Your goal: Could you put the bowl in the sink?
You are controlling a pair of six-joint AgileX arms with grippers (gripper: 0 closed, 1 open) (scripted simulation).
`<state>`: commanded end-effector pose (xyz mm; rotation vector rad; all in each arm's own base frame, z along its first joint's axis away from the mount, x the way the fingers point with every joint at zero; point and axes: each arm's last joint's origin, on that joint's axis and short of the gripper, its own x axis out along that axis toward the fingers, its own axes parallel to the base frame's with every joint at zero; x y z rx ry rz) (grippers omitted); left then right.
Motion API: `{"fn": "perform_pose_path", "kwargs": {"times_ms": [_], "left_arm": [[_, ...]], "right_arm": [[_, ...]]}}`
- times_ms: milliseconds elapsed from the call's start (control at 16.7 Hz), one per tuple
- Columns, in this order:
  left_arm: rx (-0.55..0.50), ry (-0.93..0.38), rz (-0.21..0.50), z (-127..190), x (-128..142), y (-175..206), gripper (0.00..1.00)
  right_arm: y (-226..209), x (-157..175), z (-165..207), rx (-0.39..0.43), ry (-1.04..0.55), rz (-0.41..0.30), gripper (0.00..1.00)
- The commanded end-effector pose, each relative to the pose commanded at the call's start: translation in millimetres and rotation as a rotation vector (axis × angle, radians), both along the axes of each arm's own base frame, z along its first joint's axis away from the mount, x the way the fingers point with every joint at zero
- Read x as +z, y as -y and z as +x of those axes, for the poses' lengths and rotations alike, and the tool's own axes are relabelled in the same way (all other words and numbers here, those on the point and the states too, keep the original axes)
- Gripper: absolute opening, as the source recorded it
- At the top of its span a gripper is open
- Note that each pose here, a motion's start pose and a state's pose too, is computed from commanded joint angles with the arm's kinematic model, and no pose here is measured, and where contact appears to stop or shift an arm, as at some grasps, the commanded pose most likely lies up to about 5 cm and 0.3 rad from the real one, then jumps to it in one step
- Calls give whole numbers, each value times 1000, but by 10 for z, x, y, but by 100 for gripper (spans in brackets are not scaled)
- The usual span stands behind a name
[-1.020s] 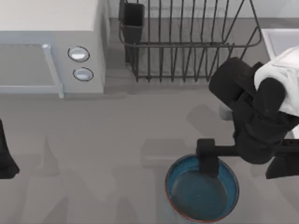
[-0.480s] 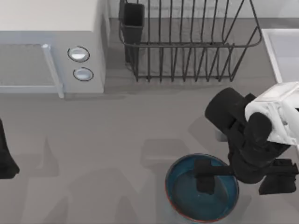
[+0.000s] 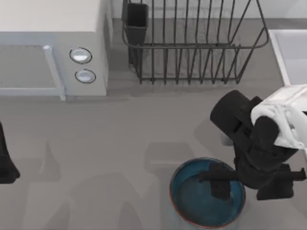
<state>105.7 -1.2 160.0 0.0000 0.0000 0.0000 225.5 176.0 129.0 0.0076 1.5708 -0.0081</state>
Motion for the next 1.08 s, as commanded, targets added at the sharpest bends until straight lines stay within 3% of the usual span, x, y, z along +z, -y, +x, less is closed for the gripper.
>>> {"fn": "perform_pose_path", "kwargs": {"times_ms": [360,1080], "left_arm": [[0,0,0,0,0,0,100],[0,0,0,0,0,0,100]], "right_arm": [[0,0,0,0,0,0,2],[-33,105,31,2,6,3,0]]}}
